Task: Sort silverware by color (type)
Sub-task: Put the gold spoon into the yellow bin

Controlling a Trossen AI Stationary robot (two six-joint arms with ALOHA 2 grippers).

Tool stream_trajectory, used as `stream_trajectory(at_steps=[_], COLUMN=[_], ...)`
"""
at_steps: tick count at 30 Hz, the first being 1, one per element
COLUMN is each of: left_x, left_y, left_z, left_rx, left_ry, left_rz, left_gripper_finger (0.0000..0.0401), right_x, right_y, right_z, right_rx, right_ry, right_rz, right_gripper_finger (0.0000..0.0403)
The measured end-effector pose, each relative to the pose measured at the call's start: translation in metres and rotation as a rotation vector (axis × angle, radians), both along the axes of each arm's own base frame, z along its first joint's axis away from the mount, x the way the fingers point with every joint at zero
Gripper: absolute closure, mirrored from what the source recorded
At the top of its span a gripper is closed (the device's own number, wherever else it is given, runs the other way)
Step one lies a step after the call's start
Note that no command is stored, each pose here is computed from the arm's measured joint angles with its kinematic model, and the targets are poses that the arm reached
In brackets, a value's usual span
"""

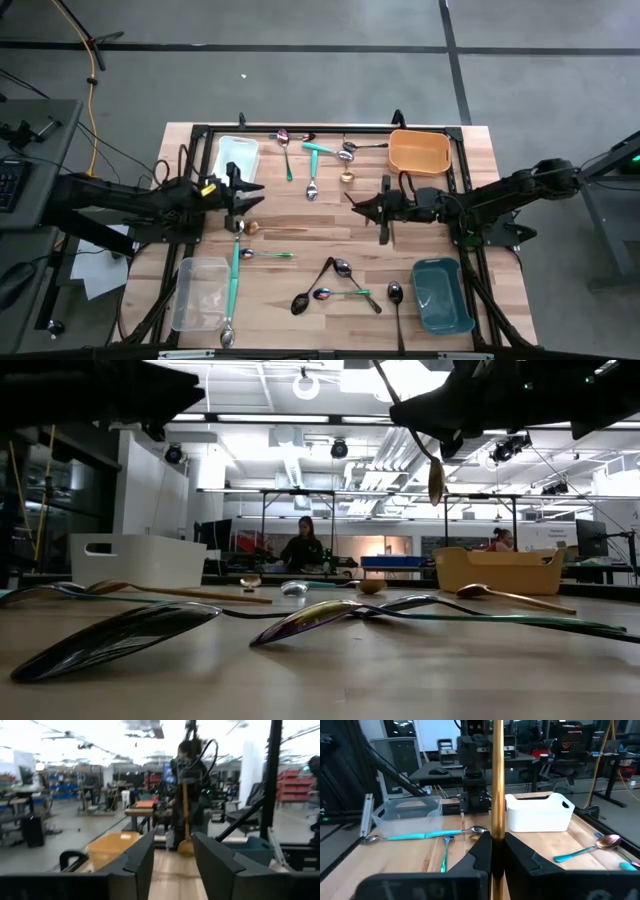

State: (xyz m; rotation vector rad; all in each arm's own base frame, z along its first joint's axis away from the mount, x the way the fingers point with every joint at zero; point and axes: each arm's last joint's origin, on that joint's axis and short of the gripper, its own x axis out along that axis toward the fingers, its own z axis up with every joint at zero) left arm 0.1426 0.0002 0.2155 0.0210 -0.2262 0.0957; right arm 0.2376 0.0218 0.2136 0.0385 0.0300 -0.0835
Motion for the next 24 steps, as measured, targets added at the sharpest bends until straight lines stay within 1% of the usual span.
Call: stream_trajectory(at_steps=[2, 4, 5, 7, 10, 13, 15, 18, 20, 21, 24], left_x=[0.000, 0.000, 0.000, 0.000, 0.000, 0.000, 0.000, 0.000, 0.000, 0.000, 0.000], left_y=[-0.001, -0.001, -0.001, -0.001, -0.001, -0.001, -0.001, -0.001, -0.001, -0.001, -0.001], left_z=[0.003, 0.005, 0.005, 0.005, 0.005, 0.004, 0.004, 0.004, 0.004, 0.004, 0.004], left_rx=[0.007, 0.007, 0.007, 0.003, -0.036, -0.059, -0.061, -0.061, -0.061, -0.062, -0.062], left_ry=[-0.032, -0.057, -0.059, -0.057, -0.056, -0.049, -0.050, -0.049, -0.050, -0.050, -0.051], left_rz=[-0.022, -0.023, -0.023, -0.026, -0.036, -0.042, -0.043, -0.042, -0.043, -0.043, -0.043], left_gripper_finger=[0.0258, 0.0254, 0.0253, 0.0253, 0.0252, 0.0252, 0.0252, 0.0252, 0.0252, 0.0252, 0.0252], right_x=[0.006, 0.015, 0.020, 0.029, 0.031, 0.023, 0.014, -0.004, -0.017, -0.022, -0.037], right_y=[-0.001, -0.004, -0.008, -0.019, -0.046, -0.076, -0.096, -0.127, -0.146, -0.155, -0.175], right_z=[0.010, 0.029, 0.039, 0.059, 0.087, 0.103, 0.106, 0.102, 0.098, 0.095, 0.079], right_rx=[-0.032, -0.111, -0.155, -0.227, -0.259, -0.244, -0.226, -0.181, -0.129, -0.109, -0.047], right_ry=[0.002, 0.029, 0.068, 0.202, 0.419, 0.594, 0.683, 0.790, 0.852, 0.867, 0.931], right_rz=[-0.054, -0.113, -0.146, -0.220, -0.366, -0.510, -0.607, -0.749, -0.828, -0.861, -0.904], right_gripper_finger=[0.0385, 0.0385, 0.0385, 0.0385, 0.0385, 0.0385, 0.0385, 0.0385, 0.0385, 0.0385, 0.0385])
